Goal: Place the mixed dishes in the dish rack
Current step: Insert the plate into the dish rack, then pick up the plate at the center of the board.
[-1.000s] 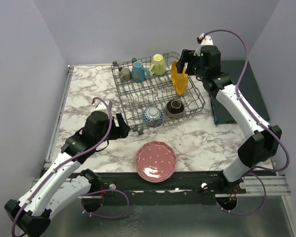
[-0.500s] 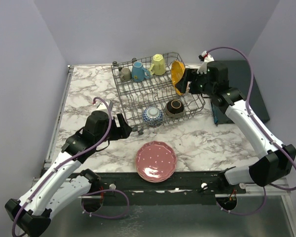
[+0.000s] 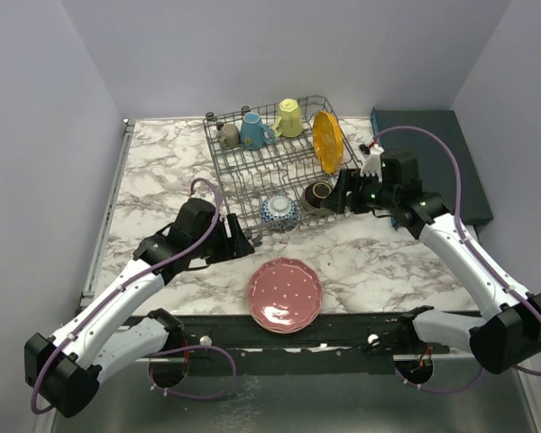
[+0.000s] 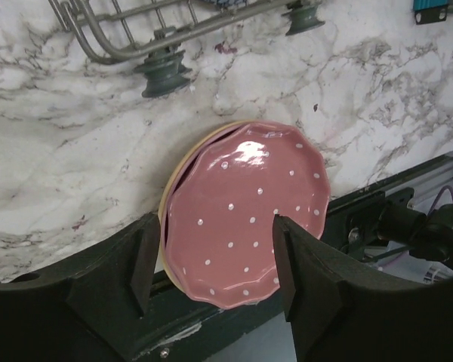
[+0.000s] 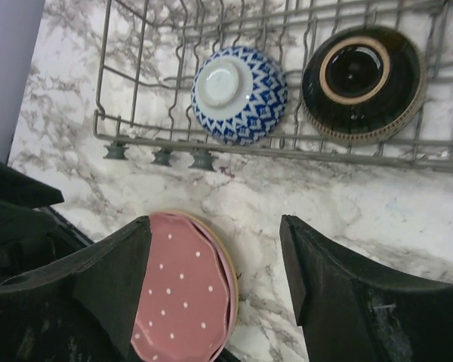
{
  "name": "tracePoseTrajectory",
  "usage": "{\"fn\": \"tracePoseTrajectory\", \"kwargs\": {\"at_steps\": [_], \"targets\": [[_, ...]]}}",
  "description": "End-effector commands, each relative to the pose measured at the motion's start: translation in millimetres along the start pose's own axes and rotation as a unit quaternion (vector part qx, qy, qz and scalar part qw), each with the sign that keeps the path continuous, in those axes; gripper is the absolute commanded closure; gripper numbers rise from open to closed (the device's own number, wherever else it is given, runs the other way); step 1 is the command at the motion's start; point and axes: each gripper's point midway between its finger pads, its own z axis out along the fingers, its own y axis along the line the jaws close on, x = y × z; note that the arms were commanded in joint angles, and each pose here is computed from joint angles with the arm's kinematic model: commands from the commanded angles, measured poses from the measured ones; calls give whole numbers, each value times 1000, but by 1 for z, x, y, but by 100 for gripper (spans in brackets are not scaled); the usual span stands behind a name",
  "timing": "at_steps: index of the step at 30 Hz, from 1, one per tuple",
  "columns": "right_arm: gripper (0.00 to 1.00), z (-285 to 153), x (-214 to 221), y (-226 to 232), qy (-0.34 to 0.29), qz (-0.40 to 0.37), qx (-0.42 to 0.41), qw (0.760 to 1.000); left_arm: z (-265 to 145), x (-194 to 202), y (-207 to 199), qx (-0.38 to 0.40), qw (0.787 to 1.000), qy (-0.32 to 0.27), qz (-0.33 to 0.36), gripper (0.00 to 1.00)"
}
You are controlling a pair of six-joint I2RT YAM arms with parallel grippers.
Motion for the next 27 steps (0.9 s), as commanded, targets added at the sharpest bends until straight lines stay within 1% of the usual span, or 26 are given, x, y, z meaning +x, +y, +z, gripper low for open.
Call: {"fn": "tracePoseTrajectory", "kwargs": {"at_steps": [1,7,11,16,19,24,27], "targets": [[27,-7,37,10,47,28,-44,998,7,29,4,3,998,51,-40,34],[32,-5,74,10,92,52,-66,992,12,50,10,-11,995,73,-74,38],[35,0,98,17,118,72,-91,986,19,65,18,-35,992,90,-85,40],[37,5,128,24,151,79,-99,980,23,78,27,-55,989,97,-96,44],[38,7,142,31,163,82,-106,977,26,85,32,-67,987,102,-100,49],[38,11,156,38,178,76,-100,976,34,98,39,-81,986,112,-97,57],[39,11,157,40,180,73,-95,976,37,104,41,-86,985,114,-92,59]]}}
